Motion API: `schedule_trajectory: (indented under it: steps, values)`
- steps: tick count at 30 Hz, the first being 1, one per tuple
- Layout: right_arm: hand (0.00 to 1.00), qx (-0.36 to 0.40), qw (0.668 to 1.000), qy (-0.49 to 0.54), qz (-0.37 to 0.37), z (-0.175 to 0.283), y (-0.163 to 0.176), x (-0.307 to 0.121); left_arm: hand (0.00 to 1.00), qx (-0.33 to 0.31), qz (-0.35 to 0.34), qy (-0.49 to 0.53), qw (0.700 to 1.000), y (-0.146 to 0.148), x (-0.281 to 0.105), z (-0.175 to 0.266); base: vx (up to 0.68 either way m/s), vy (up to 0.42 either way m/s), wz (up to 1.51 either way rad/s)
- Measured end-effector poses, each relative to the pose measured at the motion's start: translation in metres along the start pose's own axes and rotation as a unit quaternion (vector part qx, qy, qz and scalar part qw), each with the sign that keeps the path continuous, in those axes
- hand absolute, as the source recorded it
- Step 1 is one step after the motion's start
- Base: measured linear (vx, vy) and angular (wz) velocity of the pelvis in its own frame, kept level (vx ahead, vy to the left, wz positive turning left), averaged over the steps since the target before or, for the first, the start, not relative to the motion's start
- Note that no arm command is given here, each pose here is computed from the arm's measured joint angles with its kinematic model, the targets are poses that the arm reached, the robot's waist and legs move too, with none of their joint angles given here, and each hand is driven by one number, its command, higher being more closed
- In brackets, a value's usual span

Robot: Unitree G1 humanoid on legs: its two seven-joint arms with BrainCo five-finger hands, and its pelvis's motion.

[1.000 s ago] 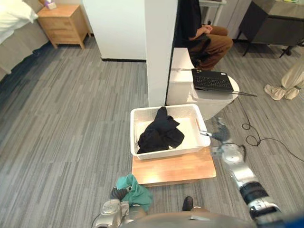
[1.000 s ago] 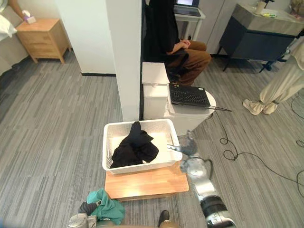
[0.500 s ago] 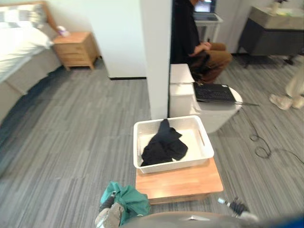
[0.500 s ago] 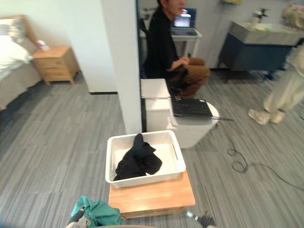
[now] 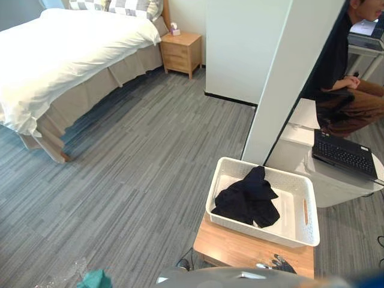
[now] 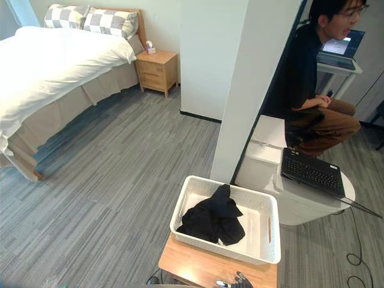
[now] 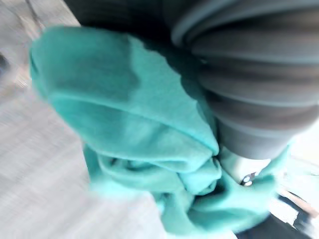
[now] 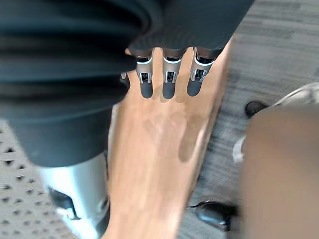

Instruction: Tidy the bed and pick cloth on bed and put in laundry

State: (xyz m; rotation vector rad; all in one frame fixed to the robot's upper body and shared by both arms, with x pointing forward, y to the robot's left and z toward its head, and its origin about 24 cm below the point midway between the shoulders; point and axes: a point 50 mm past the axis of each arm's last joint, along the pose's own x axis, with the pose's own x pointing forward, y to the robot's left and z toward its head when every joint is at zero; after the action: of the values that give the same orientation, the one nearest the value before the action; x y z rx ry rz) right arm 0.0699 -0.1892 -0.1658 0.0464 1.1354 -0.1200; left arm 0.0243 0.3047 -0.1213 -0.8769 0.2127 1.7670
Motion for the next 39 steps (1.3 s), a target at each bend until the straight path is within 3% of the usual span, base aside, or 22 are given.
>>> schedule_trajectory:
  steps: [2,4,5,7,10,16,21,23,25,29,33,36,39]
  values:
    - [0.0,0.01,1.0,-0.001,0.009,0.0,0.006,0.0,1.0,-0.008,-0.091,-0.06,0.994,-0.044,-0.003,0.019,0.05,-0.042,-0.02]
    - [0.0,0.011,1.0,-0.001,0.01,-0.002,0.007,0.0,1.0,-0.033,-0.238,-0.175,0.955,-0.135,-0.027,0.071,0.05,-0.036,-0.21]
    - [0.0,0.012,1.0,-0.004,0.009,-0.002,0.006,0.0,1.0,-0.023,-0.274,-0.211,0.938,-0.159,-0.036,0.09,0.04,-0.023,-0.53]
    - [0.0,0.011,1.0,-0.022,0.005,-0.001,0.003,-0.002,1.0,0.006,-0.392,-0.345,0.853,-0.237,-0.085,0.164,0.03,-0.003,-0.73]
    - [0.0,0.012,0.999,-0.05,-0.006,0.005,-0.001,-0.003,1.0,0.038,-0.467,-0.408,0.784,-0.278,-0.124,0.204,0.05,0.014,-0.82]
    - [0.0,-0.01,0.997,-0.074,-0.021,0.01,-0.003,-0.006,1.0,0.184,-0.56,-0.395,0.705,-0.295,-0.145,0.141,0.01,-0.049,-0.5]
    - [0.0,-0.02,0.997,-0.066,-0.03,0.005,-0.007,-0.007,1.0,0.225,-0.615,-0.348,0.671,-0.294,-0.156,0.099,-0.03,-0.073,-0.37]
    - [0.0,-0.028,0.998,-0.045,-0.033,-0.005,-0.012,-0.009,1.0,0.266,-0.647,-0.325,0.636,-0.287,-0.166,0.067,-0.03,-0.033,-0.27]
    - [0.0,-0.034,0.998,-0.031,-0.036,-0.009,-0.016,-0.01,1.0,0.276,-0.668,-0.307,0.619,-0.28,-0.175,0.05,0.01,-0.008,-0.25]
    - [0.0,-0.036,0.999,-0.004,-0.04,-0.02,-0.021,-0.011,1.0,0.293,-0.727,-0.287,0.551,-0.268,-0.202,0.026,0.02,-0.007,-0.33]
    - [0.0,-0.048,0.998,-0.005,-0.042,-0.018,-0.024,-0.011,1.0,0.289,-0.757,-0.266,0.523,-0.263,-0.216,0.015,-0.04,-0.019,-0.31]
    - [0.0,-0.057,0.997,-0.015,-0.042,-0.011,-0.026,-0.009,1.0,0.319,-0.778,-0.248,0.482,-0.253,-0.226,-0.007,-0.05,-0.022,-0.11]
    - [0.0,-0.069,0.997,-0.015,-0.037,-0.006,-0.025,-0.007,1.0,0.344,-0.791,-0.195,0.466,-0.24,-0.234,-0.034,-0.06,-0.024,-0.17]
